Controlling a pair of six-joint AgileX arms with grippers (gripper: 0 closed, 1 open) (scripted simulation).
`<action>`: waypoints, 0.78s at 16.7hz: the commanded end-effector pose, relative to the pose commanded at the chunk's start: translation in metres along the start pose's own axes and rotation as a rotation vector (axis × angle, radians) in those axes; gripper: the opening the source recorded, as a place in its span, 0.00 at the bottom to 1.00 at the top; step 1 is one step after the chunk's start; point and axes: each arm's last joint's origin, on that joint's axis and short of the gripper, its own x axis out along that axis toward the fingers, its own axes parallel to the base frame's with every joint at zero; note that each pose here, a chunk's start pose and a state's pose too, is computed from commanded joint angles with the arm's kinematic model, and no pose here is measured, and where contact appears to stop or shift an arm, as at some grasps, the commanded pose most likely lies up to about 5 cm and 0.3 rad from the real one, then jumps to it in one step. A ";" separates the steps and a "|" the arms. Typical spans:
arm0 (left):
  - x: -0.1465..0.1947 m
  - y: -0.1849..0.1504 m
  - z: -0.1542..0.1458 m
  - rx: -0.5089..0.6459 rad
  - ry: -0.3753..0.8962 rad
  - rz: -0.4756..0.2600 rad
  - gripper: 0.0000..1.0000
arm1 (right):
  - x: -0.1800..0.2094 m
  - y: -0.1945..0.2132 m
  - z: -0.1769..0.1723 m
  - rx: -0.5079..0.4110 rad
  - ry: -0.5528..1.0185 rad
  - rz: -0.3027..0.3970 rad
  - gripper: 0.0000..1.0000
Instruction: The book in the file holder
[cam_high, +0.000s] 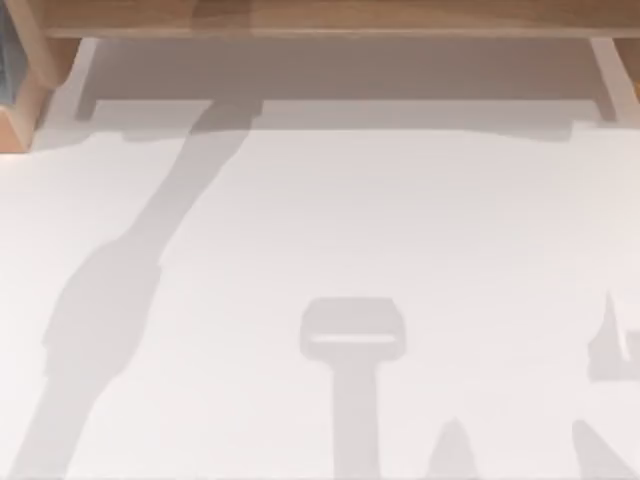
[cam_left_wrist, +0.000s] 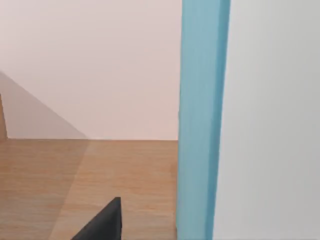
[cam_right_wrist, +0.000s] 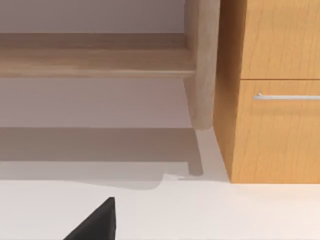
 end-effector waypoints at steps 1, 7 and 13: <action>0.000 0.000 0.000 0.000 0.000 0.000 0.77 | 0.000 0.000 0.000 0.000 0.000 0.000 1.00; 0.000 0.000 0.000 0.000 0.000 0.000 0.32 | 0.000 0.000 0.000 0.000 0.000 0.000 1.00; 0.000 0.000 0.000 0.000 0.000 0.000 0.00 | 0.000 0.000 0.000 0.000 0.000 0.000 1.00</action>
